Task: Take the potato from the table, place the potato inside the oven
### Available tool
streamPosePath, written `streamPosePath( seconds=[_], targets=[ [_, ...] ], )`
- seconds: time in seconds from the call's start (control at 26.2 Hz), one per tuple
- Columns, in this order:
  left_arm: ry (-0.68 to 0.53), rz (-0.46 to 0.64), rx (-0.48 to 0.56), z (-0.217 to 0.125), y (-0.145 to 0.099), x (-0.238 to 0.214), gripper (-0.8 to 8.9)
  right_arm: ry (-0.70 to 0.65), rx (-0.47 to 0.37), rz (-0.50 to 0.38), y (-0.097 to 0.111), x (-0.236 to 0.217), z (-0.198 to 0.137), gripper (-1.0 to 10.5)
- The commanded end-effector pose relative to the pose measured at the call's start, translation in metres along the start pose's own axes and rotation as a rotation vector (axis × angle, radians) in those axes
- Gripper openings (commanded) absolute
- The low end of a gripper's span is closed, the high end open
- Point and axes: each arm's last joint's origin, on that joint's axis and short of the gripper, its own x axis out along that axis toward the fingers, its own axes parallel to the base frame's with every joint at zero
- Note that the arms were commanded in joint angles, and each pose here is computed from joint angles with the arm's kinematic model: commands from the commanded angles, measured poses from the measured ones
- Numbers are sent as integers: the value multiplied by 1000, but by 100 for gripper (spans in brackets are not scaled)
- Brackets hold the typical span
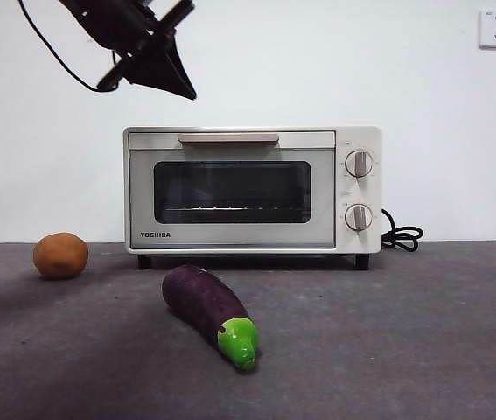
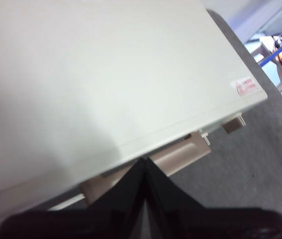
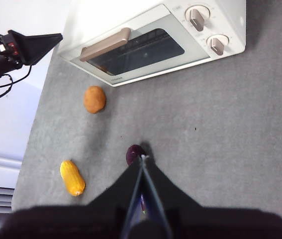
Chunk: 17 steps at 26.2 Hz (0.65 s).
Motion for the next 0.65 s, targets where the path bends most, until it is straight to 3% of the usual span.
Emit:
streamPosePath(
  seconds=[0.04,0.65],
  targets=[
    [33,-6,8,-5,0,14,-6,6,-21,1,1,-1,-1,-2],
    [76,115,57,-15,0,32,-6,43,-18,-10,0,-1,-5,-2]
  ],
)
